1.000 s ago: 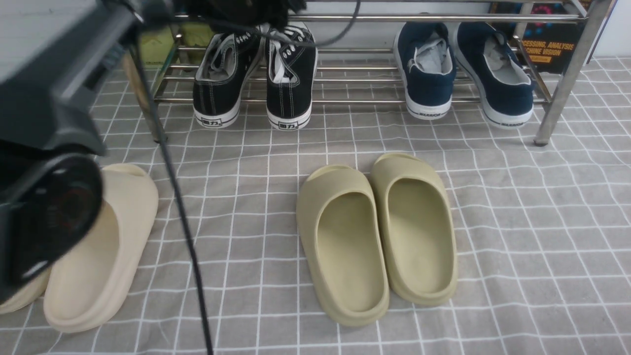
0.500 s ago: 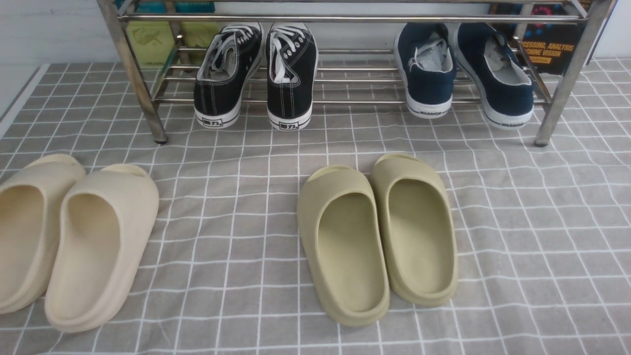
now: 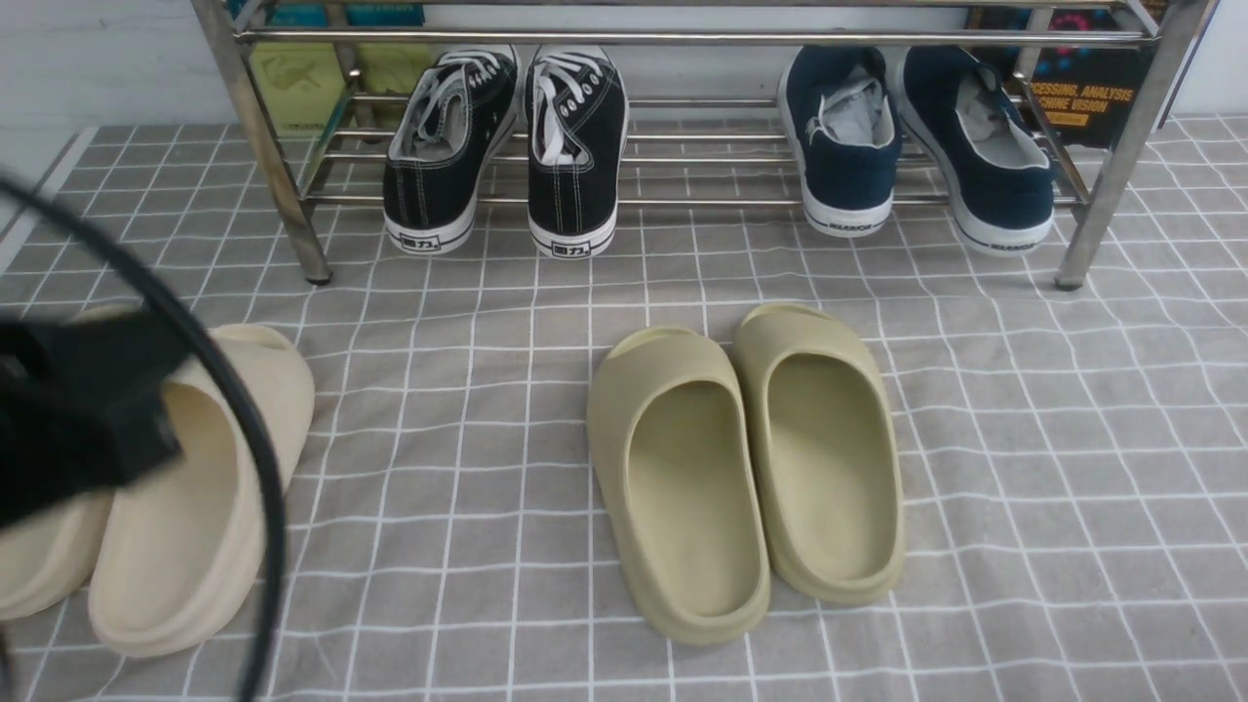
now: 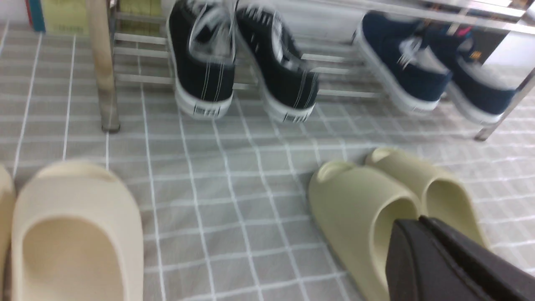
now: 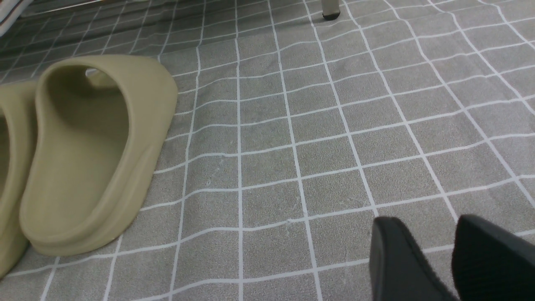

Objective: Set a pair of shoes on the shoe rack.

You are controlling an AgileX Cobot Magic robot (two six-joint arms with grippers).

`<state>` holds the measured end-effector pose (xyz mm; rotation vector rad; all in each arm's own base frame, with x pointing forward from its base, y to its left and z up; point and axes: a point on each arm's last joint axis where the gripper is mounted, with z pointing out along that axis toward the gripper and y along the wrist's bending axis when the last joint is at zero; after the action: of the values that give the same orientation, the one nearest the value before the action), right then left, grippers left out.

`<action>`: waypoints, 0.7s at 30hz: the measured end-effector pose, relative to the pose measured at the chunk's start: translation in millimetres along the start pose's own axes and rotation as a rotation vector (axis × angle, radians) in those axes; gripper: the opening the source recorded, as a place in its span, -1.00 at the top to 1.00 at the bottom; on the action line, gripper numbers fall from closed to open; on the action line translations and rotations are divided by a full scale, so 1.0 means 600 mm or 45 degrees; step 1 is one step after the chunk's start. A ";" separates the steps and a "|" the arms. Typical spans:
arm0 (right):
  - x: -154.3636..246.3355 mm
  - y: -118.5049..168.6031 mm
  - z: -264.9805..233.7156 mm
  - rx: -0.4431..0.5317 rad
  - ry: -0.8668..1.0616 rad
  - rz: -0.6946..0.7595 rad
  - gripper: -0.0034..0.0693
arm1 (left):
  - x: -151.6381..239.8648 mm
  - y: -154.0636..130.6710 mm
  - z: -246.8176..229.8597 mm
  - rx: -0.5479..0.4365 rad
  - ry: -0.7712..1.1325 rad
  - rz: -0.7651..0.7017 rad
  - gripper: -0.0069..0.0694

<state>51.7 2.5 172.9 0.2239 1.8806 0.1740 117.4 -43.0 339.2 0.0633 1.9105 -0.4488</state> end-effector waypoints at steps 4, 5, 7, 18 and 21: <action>0.000 0.000 0.000 0.000 0.000 0.000 0.25 | 0.077 0.025 0.035 -0.038 0.083 -0.015 0.85; 0.000 0.000 0.000 0.000 0.000 0.000 0.25 | 0.092 0.030 0.041 -0.049 0.117 -0.020 0.85; 0.000 0.000 0.000 0.000 0.000 0.000 0.25 | 0.120 0.039 0.051 -0.071 0.189 -0.028 0.85; 0.000 0.000 0.000 0.000 0.000 0.000 0.25 | 0.175 0.058 0.025 -0.061 0.037 -0.028 0.85; 0.000 0.000 0.000 0.000 0.000 0.000 0.25 | 0.183 0.066 -0.006 -0.046 -0.210 -0.017 0.85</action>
<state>51.7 2.5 172.9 0.2239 1.8806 0.1740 82.2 -23.5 229.6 -0.0101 1.7568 -0.4156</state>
